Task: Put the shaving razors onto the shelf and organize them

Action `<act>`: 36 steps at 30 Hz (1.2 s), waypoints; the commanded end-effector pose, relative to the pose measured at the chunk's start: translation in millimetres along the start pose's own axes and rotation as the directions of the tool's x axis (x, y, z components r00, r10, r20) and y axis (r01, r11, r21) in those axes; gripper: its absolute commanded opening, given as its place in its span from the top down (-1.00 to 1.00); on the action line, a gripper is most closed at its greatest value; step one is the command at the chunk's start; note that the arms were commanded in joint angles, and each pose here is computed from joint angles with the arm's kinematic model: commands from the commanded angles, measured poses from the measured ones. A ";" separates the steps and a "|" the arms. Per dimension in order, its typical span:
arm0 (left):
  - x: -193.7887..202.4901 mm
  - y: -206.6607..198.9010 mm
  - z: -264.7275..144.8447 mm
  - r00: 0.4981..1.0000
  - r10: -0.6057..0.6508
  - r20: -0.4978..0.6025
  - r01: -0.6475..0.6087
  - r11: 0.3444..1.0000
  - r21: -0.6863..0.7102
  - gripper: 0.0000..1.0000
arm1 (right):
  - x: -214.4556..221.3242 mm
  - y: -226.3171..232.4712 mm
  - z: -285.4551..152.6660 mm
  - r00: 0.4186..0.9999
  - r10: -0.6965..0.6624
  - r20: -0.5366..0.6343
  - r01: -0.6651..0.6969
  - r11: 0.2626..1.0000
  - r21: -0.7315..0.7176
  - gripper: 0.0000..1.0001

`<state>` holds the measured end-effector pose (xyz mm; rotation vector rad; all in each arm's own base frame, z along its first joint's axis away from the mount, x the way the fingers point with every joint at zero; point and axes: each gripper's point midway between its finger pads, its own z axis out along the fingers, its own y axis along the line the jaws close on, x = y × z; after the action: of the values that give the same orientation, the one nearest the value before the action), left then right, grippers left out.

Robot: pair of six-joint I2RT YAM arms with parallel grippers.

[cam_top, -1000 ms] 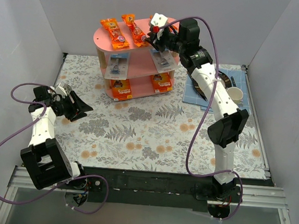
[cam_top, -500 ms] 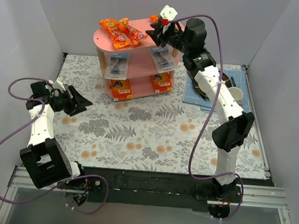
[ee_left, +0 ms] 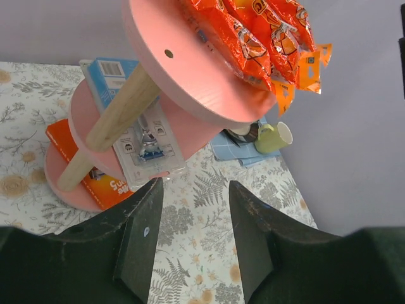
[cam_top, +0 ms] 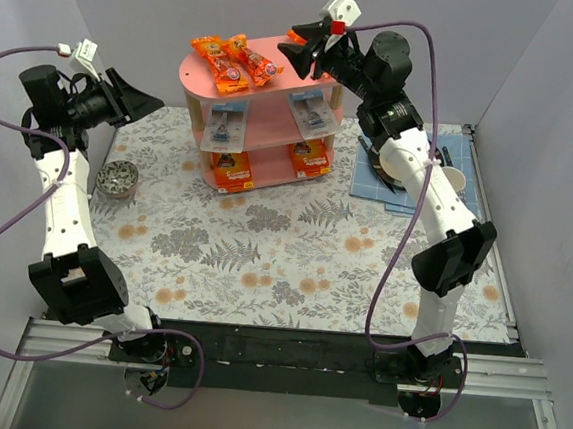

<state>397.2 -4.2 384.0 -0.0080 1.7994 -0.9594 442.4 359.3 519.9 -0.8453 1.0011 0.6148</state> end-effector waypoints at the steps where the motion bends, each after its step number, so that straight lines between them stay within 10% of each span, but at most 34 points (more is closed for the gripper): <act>1: -8.9 -10.3 1.3 1.000 0.026 0.009 -0.026 0.999 0.023 0.11 | 19.5 -1.8 13.1 0.996 0.084 0.007 -0.084 0.996 0.037 -0.10; 20: 56.4 -5.7 -14.9 0.997 -0.057 -0.042 0.056 0.998 -0.025 0.09 | 57.8 29.1 54.7 0.993 0.118 -0.006 -0.118 0.993 0.027 -0.33; 36: 58.8 -6.0 -16.4 0.997 -0.066 -0.040 0.064 0.997 -0.035 0.06 | 102.5 22.8 44.4 0.982 0.112 -0.152 -0.099 0.991 0.092 -0.08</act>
<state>363.7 -20.7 335.0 -0.0895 1.8820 -1.0125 482.0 426.7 426.3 -0.7980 1.2125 0.6432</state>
